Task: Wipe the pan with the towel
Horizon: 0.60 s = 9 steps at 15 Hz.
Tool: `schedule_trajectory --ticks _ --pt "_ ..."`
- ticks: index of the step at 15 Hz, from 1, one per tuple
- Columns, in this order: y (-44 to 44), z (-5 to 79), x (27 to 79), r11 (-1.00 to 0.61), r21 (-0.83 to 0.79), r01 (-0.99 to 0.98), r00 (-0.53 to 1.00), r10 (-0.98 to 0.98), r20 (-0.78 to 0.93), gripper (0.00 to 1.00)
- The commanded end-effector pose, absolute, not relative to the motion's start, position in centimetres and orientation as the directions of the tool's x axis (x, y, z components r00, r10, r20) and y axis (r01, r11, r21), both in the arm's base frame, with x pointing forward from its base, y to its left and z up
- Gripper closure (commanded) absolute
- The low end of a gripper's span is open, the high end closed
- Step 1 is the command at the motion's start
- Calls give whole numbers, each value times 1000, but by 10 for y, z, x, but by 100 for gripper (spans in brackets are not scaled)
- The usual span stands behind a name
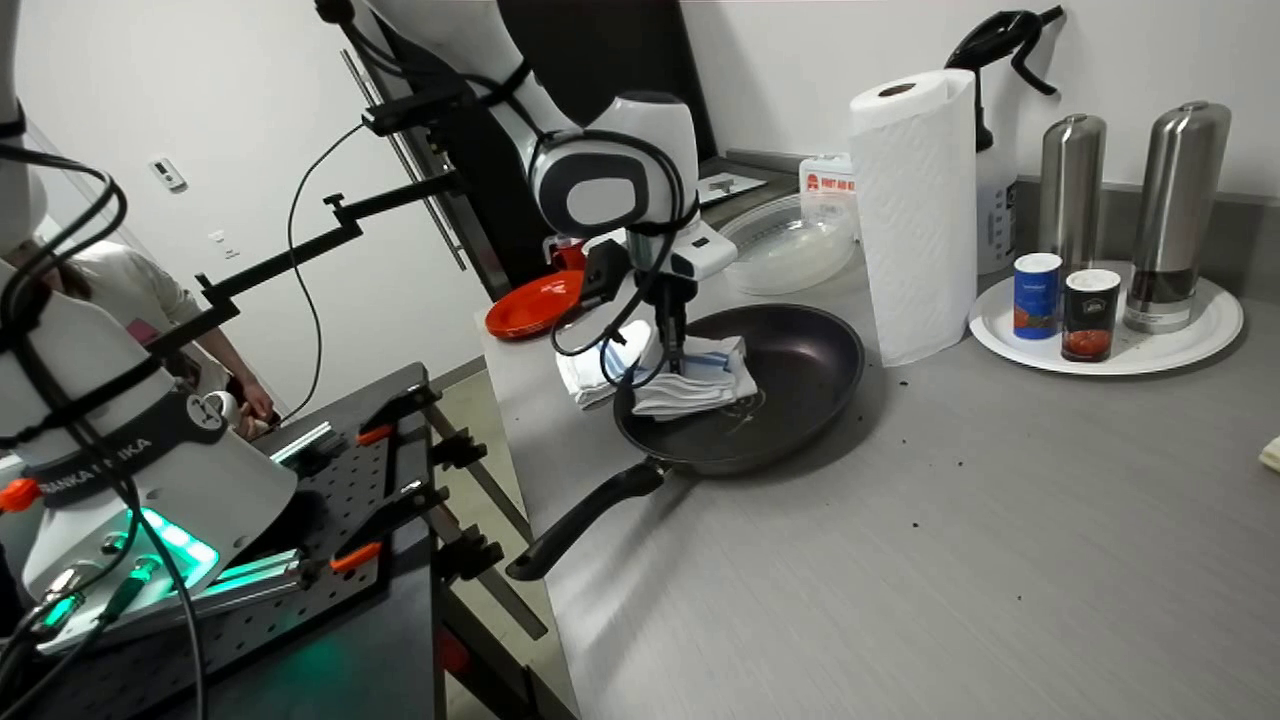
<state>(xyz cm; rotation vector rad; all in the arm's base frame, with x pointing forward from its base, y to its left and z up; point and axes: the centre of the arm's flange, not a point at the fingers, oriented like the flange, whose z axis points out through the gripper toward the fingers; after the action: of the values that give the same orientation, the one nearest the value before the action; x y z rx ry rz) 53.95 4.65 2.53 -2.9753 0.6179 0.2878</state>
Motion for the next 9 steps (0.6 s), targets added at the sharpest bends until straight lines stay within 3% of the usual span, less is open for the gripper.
schedule_trajectory --ticks 1,9 --pt "46 43 547 -907 -108 -407 900 -378 -220 98" --pt "34 84 574 -865 -223 -449 890 -412 -193 98"
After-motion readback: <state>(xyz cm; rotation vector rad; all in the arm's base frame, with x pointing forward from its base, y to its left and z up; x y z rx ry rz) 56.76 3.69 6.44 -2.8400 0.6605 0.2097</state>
